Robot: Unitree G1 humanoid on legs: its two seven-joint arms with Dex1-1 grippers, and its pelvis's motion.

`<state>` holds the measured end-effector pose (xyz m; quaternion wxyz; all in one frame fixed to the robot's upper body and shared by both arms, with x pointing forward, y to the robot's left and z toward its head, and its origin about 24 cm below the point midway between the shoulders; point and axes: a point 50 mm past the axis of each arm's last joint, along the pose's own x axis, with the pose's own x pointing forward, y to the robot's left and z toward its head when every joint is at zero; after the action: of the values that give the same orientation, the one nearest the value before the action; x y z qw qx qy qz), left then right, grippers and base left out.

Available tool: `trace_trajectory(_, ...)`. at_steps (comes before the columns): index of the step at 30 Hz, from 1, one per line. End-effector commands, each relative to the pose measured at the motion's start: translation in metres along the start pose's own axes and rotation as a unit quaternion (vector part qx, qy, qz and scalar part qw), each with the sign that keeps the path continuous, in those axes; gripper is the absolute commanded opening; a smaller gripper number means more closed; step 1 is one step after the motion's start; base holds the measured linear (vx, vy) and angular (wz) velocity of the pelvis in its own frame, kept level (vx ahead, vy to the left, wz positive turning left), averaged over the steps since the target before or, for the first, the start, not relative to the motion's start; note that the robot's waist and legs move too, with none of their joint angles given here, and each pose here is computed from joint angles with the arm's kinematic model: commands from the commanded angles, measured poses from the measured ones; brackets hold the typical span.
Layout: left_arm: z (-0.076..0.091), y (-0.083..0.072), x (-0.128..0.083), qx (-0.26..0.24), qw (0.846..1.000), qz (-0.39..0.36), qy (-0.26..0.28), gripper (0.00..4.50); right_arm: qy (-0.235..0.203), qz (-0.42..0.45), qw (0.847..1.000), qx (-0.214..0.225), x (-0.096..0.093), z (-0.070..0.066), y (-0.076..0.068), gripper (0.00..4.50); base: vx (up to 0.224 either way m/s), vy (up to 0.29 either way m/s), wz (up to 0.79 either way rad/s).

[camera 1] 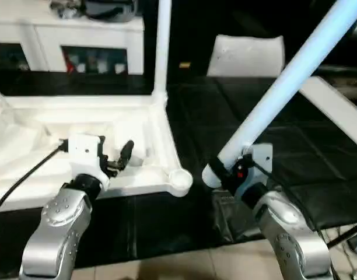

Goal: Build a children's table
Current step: Pick table leg

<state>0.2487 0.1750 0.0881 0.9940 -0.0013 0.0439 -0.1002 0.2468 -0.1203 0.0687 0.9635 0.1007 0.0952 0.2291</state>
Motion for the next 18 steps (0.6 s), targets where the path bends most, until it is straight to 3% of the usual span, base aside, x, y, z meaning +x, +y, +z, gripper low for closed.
trace_trajectory(1,0.0017,0.0034,-0.0005,0.014,1.000,0.013,0.006,3.74,0.005,0.011,1.000,0.016,0.0012,0.0014,0.0032,1.93,0.029,0.061,-0.19)
trace_trajectory(4,0.0028,0.0038,0.0015,0.032,0.999,0.024,0.007,3.74,0.013,0.019,1.000,-0.003,0.0038,0.0014,0.0030,1.93,-0.037,0.139,0.37)
trace_trajectory(8,0.0030,0.0026,0.0019,0.029,0.999,0.031,0.006,3.74,0.009,0.016,1.000,0.004,0.0043,0.0011,0.0000,1.93,0.001,0.041,0.56)
trace_trajectory(18,0.0036,0.0086,-0.0015,0.049,0.998,0.049,0.010,3.74,-0.001,0.020,1.000,0.002,0.0037,-0.0014,0.0008,1.93,-0.046,-0.122,0.08)
